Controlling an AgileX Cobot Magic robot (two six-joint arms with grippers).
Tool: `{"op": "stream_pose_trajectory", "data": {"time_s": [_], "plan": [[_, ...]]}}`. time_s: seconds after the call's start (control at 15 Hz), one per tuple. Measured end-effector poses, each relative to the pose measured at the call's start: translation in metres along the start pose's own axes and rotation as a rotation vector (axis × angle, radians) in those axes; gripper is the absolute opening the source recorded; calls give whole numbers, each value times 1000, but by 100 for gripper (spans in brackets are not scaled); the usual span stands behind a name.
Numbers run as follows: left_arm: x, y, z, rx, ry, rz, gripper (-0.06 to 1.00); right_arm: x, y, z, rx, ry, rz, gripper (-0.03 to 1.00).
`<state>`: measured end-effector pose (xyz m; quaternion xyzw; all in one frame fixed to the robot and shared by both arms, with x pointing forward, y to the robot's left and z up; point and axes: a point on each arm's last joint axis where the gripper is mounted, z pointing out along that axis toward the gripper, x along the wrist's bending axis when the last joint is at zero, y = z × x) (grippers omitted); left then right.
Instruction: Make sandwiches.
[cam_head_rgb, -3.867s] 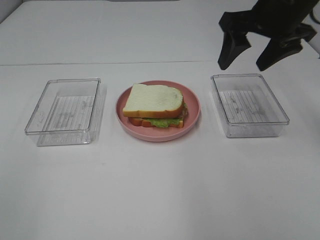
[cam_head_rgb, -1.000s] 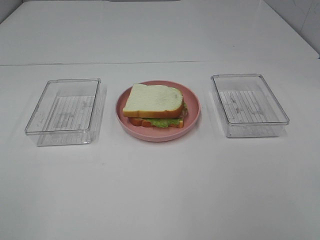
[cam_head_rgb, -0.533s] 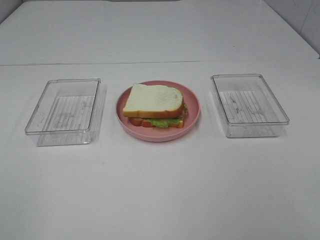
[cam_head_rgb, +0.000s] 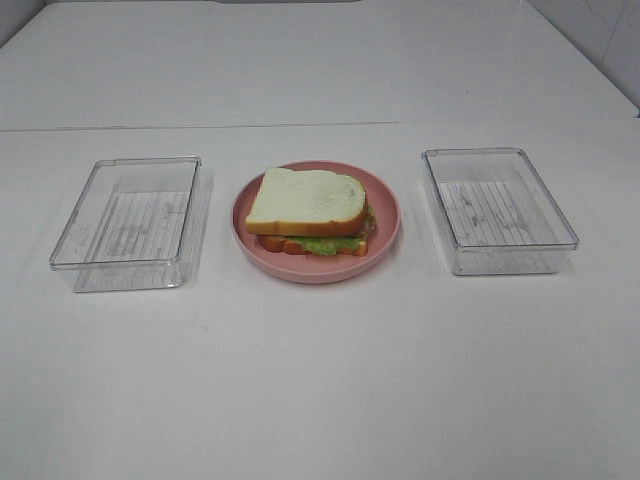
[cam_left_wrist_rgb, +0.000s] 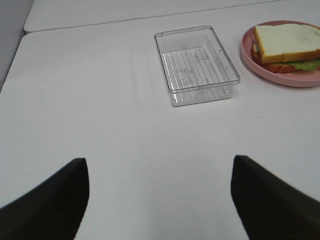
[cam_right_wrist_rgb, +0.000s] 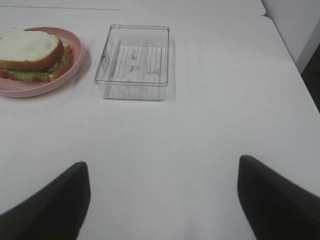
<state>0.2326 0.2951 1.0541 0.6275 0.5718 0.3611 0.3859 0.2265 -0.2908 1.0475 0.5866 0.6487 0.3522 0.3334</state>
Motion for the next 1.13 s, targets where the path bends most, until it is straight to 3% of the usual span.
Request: {"op": "stream_pose_trajectory", "data": {"time_s": [1.13], "plan": [[0,0,0,0,0,8,74,0,0,0,0,0,0,76]]}}
